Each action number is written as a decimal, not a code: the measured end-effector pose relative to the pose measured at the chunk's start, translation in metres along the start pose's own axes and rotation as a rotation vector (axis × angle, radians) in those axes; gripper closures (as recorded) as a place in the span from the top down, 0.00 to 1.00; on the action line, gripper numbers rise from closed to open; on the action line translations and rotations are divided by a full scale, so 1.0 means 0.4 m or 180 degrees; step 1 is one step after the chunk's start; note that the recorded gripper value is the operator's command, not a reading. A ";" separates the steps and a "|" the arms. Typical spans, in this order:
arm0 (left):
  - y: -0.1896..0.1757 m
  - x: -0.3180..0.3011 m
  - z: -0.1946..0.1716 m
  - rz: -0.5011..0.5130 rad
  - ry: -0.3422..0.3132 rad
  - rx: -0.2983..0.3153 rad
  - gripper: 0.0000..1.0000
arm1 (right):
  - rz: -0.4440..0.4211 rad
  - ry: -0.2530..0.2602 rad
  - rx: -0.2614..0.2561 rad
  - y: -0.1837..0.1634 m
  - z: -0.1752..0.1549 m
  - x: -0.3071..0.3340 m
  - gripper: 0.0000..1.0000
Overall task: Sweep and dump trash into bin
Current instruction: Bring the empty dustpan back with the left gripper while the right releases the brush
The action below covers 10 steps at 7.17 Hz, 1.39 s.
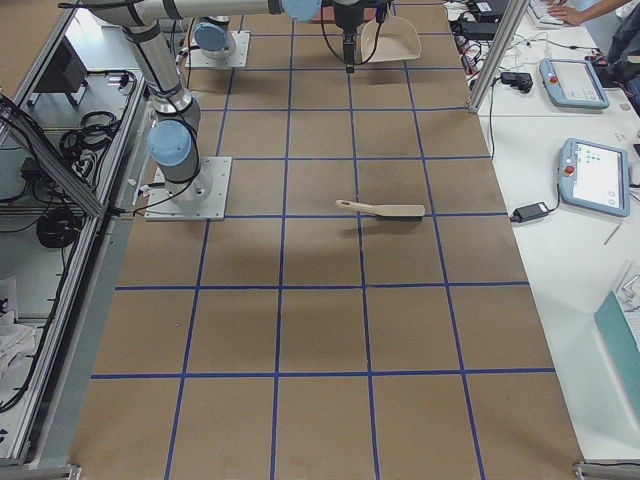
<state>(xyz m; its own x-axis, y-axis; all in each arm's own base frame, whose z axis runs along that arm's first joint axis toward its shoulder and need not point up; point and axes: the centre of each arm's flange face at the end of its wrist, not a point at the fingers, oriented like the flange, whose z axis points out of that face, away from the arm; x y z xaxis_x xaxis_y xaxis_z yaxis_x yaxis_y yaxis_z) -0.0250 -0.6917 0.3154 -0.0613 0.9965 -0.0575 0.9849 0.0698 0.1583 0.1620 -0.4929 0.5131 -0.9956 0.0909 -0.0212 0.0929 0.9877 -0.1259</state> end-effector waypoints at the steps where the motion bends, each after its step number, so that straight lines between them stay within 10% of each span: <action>1: -0.023 -0.010 0.048 0.0055 0.0017 0.0007 0.00 | -0.0001 0.0000 0.0000 0.000 0.000 0.000 1.00; 4: -0.027 -0.006 0.116 0.0325 0.0082 -0.0001 0.05 | 0.0000 0.0003 -0.0005 0.001 0.000 0.000 1.00; 10: -0.021 0.002 0.138 0.0343 0.0142 -0.0008 0.49 | 0.0000 0.0004 -0.0010 0.003 -0.001 0.001 1.00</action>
<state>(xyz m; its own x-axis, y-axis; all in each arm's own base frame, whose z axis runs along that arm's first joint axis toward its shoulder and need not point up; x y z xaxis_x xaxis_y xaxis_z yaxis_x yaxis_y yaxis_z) -0.0244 -0.6939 0.2597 0.0377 0.9993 0.0040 0.9858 -0.0378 0.1635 0.1619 -0.4918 0.5134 -0.9957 0.0910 -0.0198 0.0927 0.9881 -0.1227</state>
